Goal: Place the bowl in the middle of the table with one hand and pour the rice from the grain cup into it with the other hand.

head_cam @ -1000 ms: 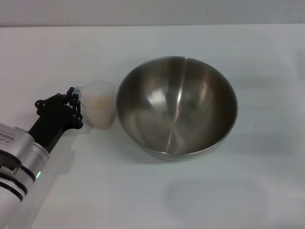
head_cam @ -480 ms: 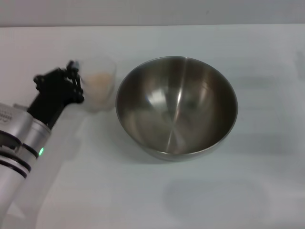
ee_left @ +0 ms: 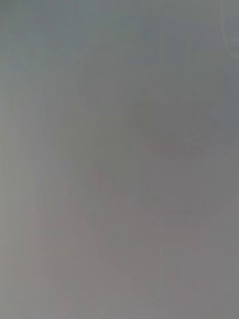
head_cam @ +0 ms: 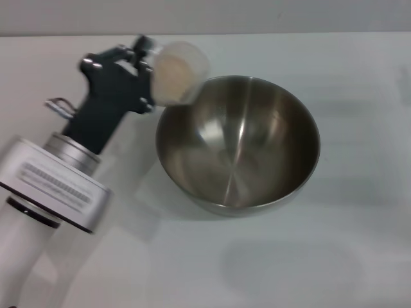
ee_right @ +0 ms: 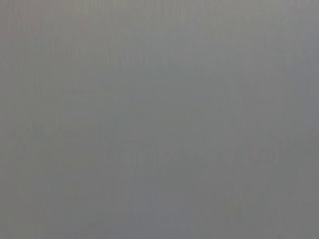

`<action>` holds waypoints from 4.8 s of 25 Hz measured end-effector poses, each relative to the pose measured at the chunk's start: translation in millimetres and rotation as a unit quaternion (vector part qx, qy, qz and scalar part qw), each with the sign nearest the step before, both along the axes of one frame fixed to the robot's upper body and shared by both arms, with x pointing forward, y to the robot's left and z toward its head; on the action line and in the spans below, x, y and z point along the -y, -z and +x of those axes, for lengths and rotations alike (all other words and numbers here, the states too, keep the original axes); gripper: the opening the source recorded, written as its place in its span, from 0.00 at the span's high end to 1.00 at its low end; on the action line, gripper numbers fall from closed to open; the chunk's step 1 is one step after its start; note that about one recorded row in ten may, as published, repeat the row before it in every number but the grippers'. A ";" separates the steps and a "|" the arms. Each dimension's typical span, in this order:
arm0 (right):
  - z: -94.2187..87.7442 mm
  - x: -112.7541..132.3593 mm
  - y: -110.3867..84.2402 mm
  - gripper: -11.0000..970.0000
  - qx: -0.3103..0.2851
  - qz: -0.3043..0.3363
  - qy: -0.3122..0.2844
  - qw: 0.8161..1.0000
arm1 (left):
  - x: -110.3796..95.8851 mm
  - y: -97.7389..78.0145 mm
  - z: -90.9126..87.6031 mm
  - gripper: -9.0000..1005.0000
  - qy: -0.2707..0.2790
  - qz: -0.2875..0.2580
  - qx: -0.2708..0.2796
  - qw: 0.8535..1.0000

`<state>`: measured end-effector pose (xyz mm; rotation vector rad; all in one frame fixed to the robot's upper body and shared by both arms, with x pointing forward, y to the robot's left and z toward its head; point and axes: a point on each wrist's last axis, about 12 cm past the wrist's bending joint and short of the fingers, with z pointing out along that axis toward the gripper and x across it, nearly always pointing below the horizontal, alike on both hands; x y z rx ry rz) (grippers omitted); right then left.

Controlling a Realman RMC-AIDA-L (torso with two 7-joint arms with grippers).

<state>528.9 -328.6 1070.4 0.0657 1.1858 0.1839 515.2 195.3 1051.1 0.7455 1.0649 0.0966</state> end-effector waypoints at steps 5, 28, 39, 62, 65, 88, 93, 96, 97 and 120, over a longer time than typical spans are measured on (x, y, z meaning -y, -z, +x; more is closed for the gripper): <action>0.2 0.9 -0.6 0.40 0.002 -0.001 0.003 1.000 | 23.8 -1.9 -7.4 0.96 0.026 0.154 0.107 0.982; 5.4 3.4 -4.7 0.40 0.005 -0.019 0.007 1.000 | 50.4 5.5 -19.2 0.95 -0.023 0.514 0.401 0.758; 5.4 1.5 -5.0 0.40 0.008 -0.030 0.010 0.999 | 53.6 8.3 -25.5 0.95 -0.020 0.549 0.453 0.702; 4.9 -0.9 -4.5 0.40 0.009 -0.026 0.010 1.000 | 47.9 4.2 -23.1 0.94 -0.032 0.506 0.399 0.764; 5.1 -0.8 -4.0 0.40 0.007 -0.026 0.010 1.000 | 44.7 -4.4 -20.0 0.94 -0.045 0.428 0.333 0.839; 3.3 -0.6 -4.0 0.40 0.010 -0.022 0.009 1.000 | -36.7 26.8 34.9 0.93 -0.135 -0.167 -0.227 0.950; 2.7 -0.4 -3.6 0.40 0.009 -0.021 0.009 1.000 | -42.8 38.3 34.4 0.92 -0.156 -0.199 -0.282 0.926; 2.6 -0.5 -3.5 0.40 0.009 -0.021 0.009 1.000 | -43.1 41.9 33.9 0.92 -0.159 -0.195 -0.296 0.921; 2.6 -0.5 -3.5 0.40 0.009 -0.021 0.009 1.000 | -43.1 42.8 33.8 0.92 -0.160 -0.193 -0.300 0.920; 2.6 -0.7 -3.4 0.40 0.009 -0.023 0.009 1.000 | -53.9 53.3 14.7 0.66 -0.171 -0.222 -0.314 0.907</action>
